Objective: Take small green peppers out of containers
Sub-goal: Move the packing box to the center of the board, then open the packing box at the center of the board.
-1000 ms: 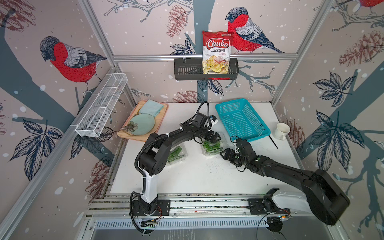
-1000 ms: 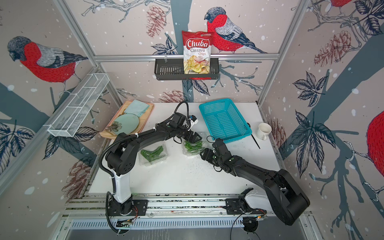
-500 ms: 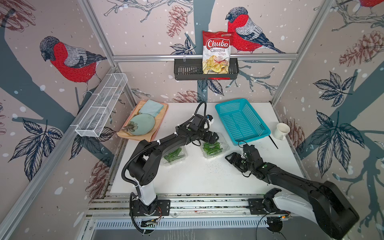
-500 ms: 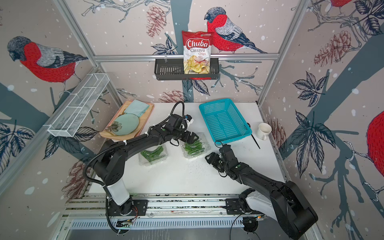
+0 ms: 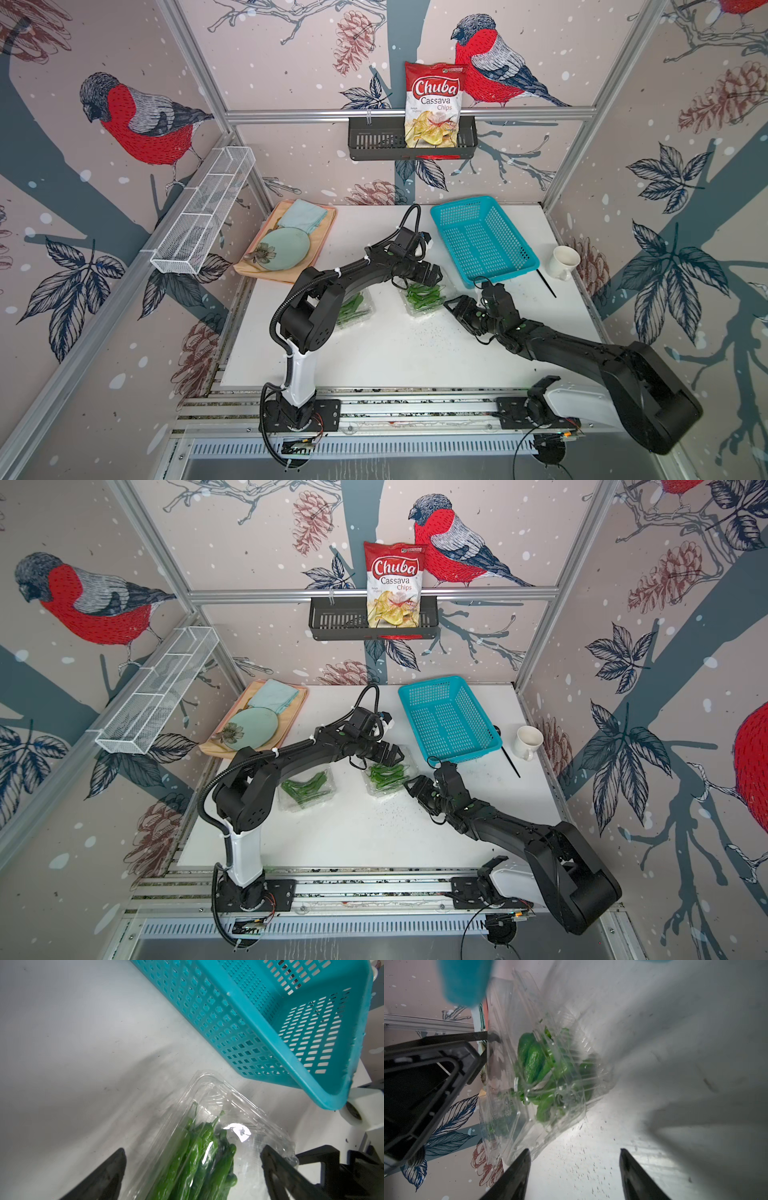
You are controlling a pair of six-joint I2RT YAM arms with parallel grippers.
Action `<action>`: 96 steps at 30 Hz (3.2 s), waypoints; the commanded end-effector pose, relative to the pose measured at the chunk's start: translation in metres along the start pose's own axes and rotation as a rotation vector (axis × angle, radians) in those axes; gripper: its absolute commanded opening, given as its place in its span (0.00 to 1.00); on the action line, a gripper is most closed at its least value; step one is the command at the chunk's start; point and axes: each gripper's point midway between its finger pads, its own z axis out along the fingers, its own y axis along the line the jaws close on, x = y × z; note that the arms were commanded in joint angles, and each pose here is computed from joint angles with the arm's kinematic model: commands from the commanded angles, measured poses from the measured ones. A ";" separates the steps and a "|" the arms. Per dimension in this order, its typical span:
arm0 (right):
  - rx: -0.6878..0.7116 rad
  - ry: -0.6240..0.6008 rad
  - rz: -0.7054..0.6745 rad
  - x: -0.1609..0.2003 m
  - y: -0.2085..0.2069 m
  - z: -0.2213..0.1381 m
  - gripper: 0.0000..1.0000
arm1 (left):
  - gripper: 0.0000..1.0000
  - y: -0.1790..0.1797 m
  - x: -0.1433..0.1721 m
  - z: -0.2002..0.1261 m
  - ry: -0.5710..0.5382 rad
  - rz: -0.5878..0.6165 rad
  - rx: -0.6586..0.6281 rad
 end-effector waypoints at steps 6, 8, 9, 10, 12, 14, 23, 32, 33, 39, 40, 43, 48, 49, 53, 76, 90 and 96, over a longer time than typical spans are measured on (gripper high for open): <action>0.015 -0.031 -0.029 -0.004 0.003 -0.016 0.66 | 0.96 -0.005 -0.009 -0.021 -0.058 -0.079 0.001; 0.031 -0.038 -0.028 -0.003 -0.001 -0.023 0.66 | 0.95 -0.009 -0.009 -0.024 -0.058 -0.079 0.010; 0.036 -0.037 -0.024 -0.002 -0.003 -0.026 0.66 | 0.94 -0.010 -0.009 -0.026 -0.058 -0.080 0.018; 0.043 -0.034 -0.017 0.001 -0.008 -0.028 0.65 | 0.92 -0.012 -0.007 -0.026 -0.055 -0.081 0.027; 0.051 -0.035 0.001 0.006 -0.017 -0.030 0.62 | 0.87 -0.013 -0.002 -0.025 -0.045 -0.089 0.041; 0.035 -0.057 0.028 0.008 -0.022 -0.033 0.60 | 0.85 -0.013 0.003 -0.022 -0.029 -0.105 0.052; -0.033 -0.101 0.056 0.002 -0.018 -0.031 0.56 | 0.82 -0.014 0.012 -0.023 -0.010 -0.112 0.054; -0.026 -0.083 0.026 -0.003 -0.008 -0.015 0.53 | 0.68 -0.013 0.020 -0.024 0.026 -0.072 0.044; -0.023 -0.079 0.021 -0.003 -0.006 -0.012 0.53 | 0.66 -0.013 0.021 -0.024 0.029 -0.068 0.042; -0.003 -0.045 -0.011 -0.004 0.002 0.002 0.51 | 0.52 -0.012 0.025 -0.026 0.037 -0.056 0.039; -0.011 -0.048 -0.013 -0.005 0.005 0.002 0.50 | 0.52 -0.012 0.025 -0.026 0.038 -0.055 0.038; 0.009 -0.041 -0.014 -0.006 0.003 0.008 0.48 | 0.51 -0.013 0.026 -0.027 0.038 -0.054 0.045; -0.011 -0.043 -0.022 -0.010 0.012 0.010 0.48 | 0.51 -0.015 0.029 -0.027 0.042 -0.058 0.061; -0.019 -0.047 -0.020 -0.010 0.014 0.010 0.49 | 0.51 -0.016 0.029 -0.028 0.039 -0.060 0.063; 0.001 -0.040 0.009 -0.010 0.010 0.014 0.49 | 0.52 -0.019 0.028 -0.031 0.021 -0.073 0.076; 0.190 0.016 0.062 0.002 -0.019 0.015 0.12 | 0.99 0.012 0.032 -0.089 -0.065 0.021 -0.483; 0.186 0.064 0.073 0.008 -0.010 0.014 0.04 | 0.93 -0.075 0.059 -0.112 -0.080 0.135 -0.221; 0.214 0.124 0.086 0.016 -0.011 0.018 0.00 | 0.90 -0.095 0.076 -0.112 -0.044 0.205 -0.143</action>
